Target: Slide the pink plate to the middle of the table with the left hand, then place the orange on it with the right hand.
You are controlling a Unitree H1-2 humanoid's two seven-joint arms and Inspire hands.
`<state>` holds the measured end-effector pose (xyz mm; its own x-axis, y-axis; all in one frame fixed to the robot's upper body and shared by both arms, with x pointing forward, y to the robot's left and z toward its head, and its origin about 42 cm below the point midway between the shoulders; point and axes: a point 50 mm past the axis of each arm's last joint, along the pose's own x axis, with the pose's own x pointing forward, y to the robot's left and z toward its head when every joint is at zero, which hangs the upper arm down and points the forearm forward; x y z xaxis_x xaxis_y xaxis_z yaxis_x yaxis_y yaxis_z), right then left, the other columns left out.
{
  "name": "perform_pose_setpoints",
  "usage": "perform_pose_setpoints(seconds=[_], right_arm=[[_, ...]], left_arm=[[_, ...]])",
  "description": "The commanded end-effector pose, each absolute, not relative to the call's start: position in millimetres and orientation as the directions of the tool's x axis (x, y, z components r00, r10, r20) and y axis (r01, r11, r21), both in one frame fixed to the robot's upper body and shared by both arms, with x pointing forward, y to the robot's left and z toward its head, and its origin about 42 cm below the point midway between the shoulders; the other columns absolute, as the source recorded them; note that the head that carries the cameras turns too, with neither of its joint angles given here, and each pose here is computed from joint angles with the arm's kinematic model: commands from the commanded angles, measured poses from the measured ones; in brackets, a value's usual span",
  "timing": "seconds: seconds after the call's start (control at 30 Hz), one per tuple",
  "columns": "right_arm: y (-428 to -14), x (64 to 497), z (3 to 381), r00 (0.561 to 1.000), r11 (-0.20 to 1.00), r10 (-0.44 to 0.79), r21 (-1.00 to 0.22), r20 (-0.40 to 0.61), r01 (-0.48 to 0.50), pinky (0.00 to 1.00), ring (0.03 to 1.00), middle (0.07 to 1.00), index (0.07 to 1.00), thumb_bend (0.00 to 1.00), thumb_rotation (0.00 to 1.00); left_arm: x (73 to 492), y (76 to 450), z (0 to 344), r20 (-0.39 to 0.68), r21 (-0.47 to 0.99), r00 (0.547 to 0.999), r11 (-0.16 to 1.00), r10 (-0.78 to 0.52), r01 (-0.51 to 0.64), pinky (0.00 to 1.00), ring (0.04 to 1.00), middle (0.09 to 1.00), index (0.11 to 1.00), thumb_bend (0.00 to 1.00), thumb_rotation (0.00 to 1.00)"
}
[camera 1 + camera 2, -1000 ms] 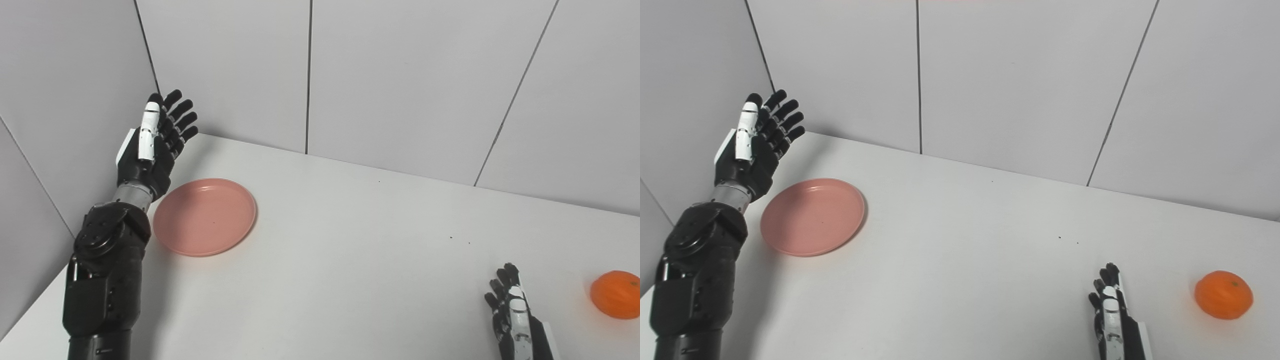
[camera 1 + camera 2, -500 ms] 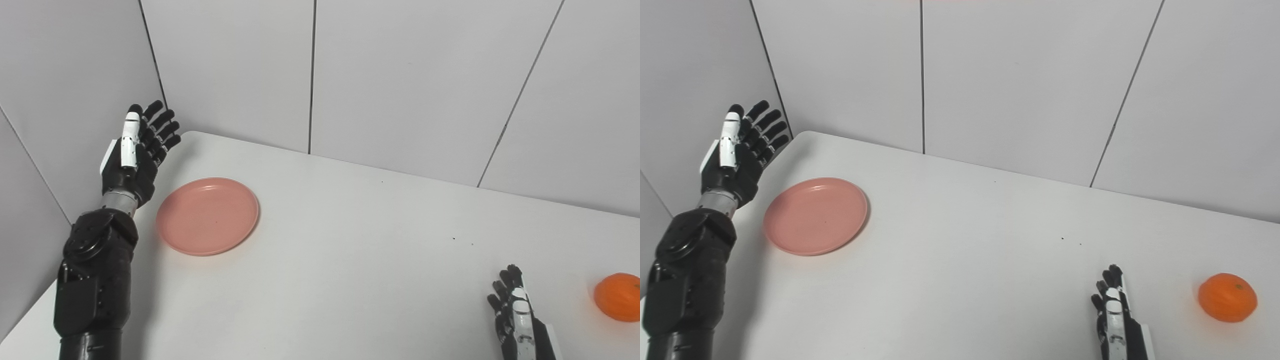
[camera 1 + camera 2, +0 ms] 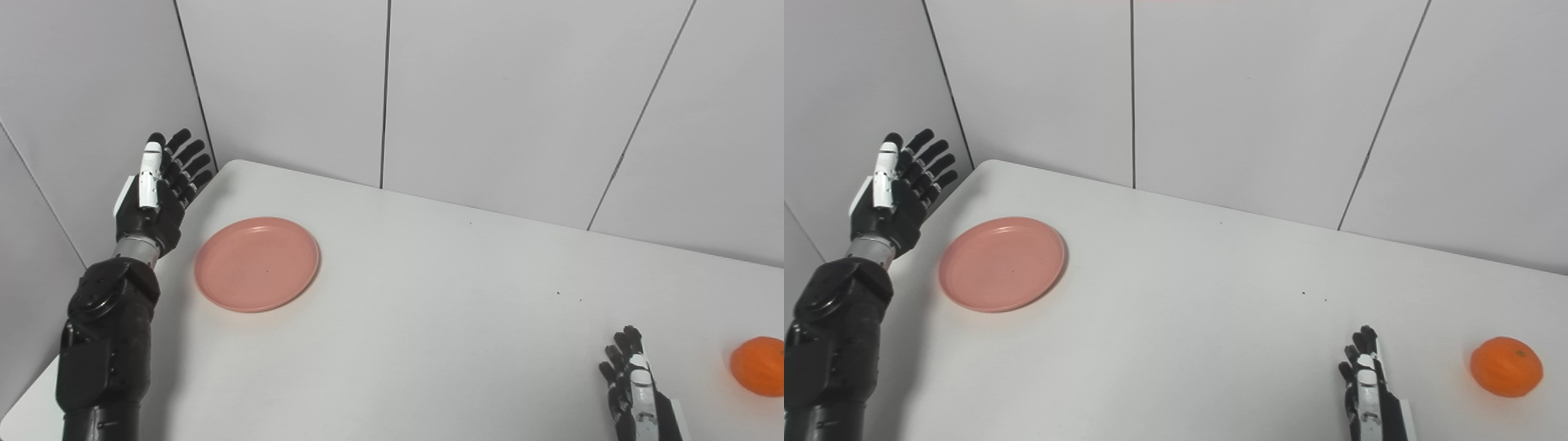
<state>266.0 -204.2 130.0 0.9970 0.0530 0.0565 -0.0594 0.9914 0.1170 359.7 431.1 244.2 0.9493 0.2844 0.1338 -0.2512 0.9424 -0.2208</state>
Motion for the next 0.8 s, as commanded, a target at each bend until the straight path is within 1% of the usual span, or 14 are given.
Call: perform_pose_setpoints(seconds=[0.0,0.2,0.4,0.77], right_arm=[[-207.3,264.6,136.4,0.995,0.991,0.062,0.113,0.079,-0.071,1.0,1.0,1.0,1.0,0.15,1.0],[-208.7,264.7,136.4,0.995,0.991,0.067,0.11,0.078,-0.076,1.0,1.0,1.0,1.0,0.14,1.0],[-208.7,264.6,136.8,0.995,0.989,0.069,0.124,0.076,-0.078,1.0,1.0,1.0,1.0,0.15,1.0],[-210.9,264.9,137.4,0.994,0.99,0.07,0.119,0.082,-0.079,1.0,1.0,1.0,1.0,0.15,1.0]], left_arm=[[357.6,438.8,262.8,0.22,-0.19,0.933,0.951,0.284,-0.244,0.88,0.884,0.882,0.864,0.35,1.0],[353.0,440.7,258.7,0.205,-0.177,0.933,0.949,0.295,-0.261,0.88,0.877,0.877,0.859,0.32,1.0],[352.3,444.6,250.9,0.178,-0.168,0.937,0.947,0.301,-0.273,0.89,0.89,0.889,0.872,0.32,1.0],[351.7,446.8,233.4,0.143,-0.209,0.934,0.933,0.327,-0.294,0.9,0.897,0.891,0.877,0.3,1.0]])
